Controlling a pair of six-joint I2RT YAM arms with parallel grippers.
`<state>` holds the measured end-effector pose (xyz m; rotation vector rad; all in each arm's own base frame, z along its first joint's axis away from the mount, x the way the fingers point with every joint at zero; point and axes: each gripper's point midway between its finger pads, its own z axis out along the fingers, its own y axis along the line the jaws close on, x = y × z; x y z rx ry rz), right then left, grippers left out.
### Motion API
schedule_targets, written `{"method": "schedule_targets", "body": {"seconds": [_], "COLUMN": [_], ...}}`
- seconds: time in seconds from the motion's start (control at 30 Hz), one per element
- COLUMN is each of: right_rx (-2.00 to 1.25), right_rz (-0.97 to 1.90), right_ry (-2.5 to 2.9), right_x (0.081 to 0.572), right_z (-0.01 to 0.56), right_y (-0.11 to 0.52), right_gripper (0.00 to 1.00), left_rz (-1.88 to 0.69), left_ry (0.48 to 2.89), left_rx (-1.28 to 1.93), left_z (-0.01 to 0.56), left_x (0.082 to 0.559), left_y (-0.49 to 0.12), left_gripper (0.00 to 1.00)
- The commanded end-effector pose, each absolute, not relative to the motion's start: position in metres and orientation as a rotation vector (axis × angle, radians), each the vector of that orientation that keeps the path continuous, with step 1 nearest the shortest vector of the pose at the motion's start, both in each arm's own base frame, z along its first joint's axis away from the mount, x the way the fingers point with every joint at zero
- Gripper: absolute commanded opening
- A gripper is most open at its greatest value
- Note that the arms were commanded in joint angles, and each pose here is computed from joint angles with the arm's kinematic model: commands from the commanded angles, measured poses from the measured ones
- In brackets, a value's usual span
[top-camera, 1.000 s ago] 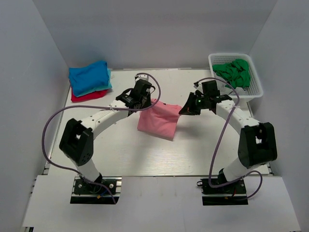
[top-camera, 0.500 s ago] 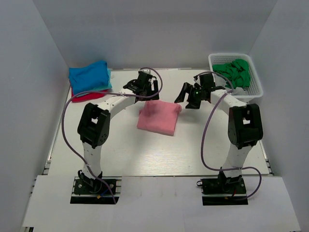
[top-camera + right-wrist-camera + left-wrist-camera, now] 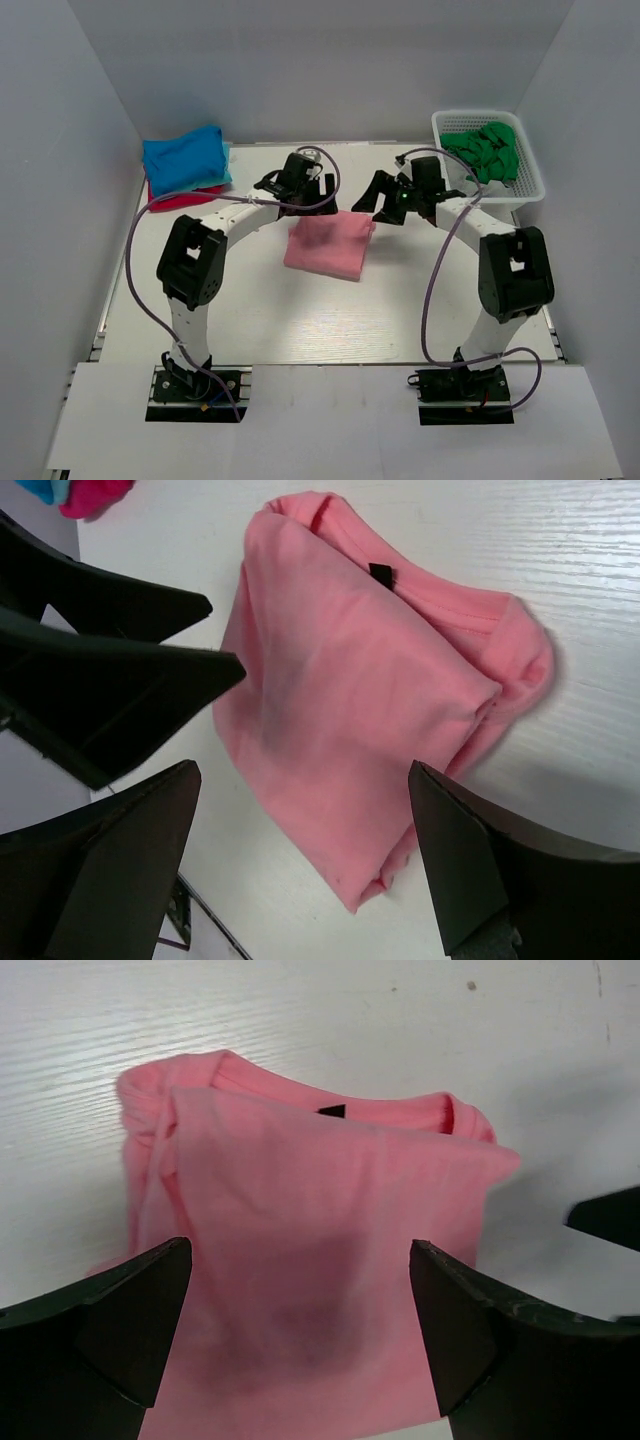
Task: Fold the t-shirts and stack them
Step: Fold the long partially folded tshirt into a neat square, then put the neatly folded tshirt into the corner of the board with the left arm
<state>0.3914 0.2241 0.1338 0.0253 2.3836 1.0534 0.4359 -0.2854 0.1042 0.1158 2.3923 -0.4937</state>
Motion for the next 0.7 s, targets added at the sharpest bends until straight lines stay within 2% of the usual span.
{"method": "schedule_targets", "body": {"seconds": [0.0, 0.1, 0.3, 0.43, 0.6, 0.67], "right_rx": [0.029, 0.063, 0.172, 0.202, 0.21, 0.162], "right_rz": [1.114, 1.094, 1.029, 0.995, 0.962, 0.973], "right_ry": [2.37, 2.367, 2.446, 2.5, 2.517, 2.476], "right_x": [0.408, 0.423, 0.437, 0.438, 0.434, 0.435], "right_z": [0.124, 0.106, 0.063, 0.039, 0.041, 0.061], "right_y": [0.239, 0.24, 0.231, 0.227, 0.223, 0.226], "right_gripper": [0.9, 0.9, 0.9, 0.9, 0.9, 0.9], "left_rz": [-0.596, -0.478, -0.437, -0.418, -0.493, -0.546], "left_ry": [2.419, 2.466, 2.519, 2.581, 2.501, 2.433], "left_rx": [0.121, 0.082, 0.017, -0.042, -0.045, -0.001], "left_z": [0.088, 0.064, 0.031, 0.013, 0.044, 0.075], "left_x": [0.437, 0.441, 0.448, 0.434, 0.435, 0.437], "left_y": [-0.296, -0.283, -0.262, -0.244, -0.24, -0.246], "left_gripper": [1.0, 1.0, 1.0, 1.0, 1.0, 1.0]}}
